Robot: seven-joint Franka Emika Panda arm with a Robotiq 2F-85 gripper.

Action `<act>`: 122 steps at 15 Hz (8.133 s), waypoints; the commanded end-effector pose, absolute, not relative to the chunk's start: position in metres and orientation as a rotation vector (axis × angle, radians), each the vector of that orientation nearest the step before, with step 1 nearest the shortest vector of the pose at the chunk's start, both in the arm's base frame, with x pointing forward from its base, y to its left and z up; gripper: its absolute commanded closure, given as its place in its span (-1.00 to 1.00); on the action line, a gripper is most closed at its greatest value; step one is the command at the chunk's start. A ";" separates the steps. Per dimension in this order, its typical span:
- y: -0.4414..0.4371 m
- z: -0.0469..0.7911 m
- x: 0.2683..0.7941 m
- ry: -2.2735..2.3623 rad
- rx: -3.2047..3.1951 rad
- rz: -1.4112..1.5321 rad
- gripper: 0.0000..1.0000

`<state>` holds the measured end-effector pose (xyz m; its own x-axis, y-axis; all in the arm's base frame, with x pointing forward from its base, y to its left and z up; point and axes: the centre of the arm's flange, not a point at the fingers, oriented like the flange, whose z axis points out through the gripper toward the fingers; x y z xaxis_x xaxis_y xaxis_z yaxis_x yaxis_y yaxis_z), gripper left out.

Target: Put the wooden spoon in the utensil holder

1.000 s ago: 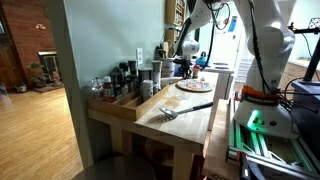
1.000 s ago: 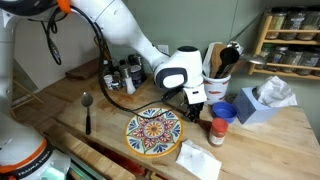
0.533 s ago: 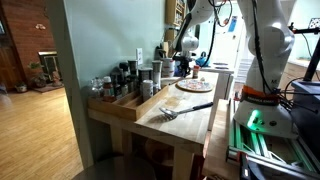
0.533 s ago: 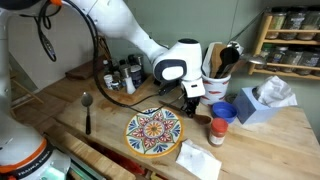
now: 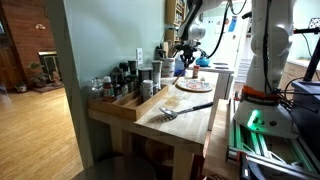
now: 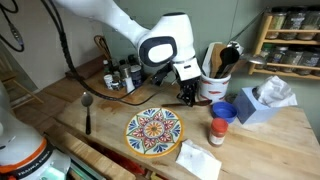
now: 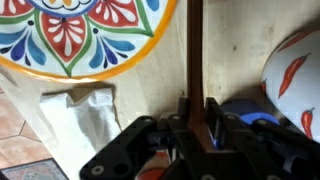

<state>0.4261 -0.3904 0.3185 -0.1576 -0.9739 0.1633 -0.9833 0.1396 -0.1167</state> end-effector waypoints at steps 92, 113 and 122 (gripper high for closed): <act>-0.404 0.481 0.372 -1.821 1.745 1.650 0.91; -0.276 0.483 0.423 -0.925 1.848 2.205 0.91; -0.306 0.434 0.418 -0.797 1.714 2.084 0.91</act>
<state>0.4146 -0.2978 0.4516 -0.2153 -0.1606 0.9633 -0.5440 -0.7995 -0.2549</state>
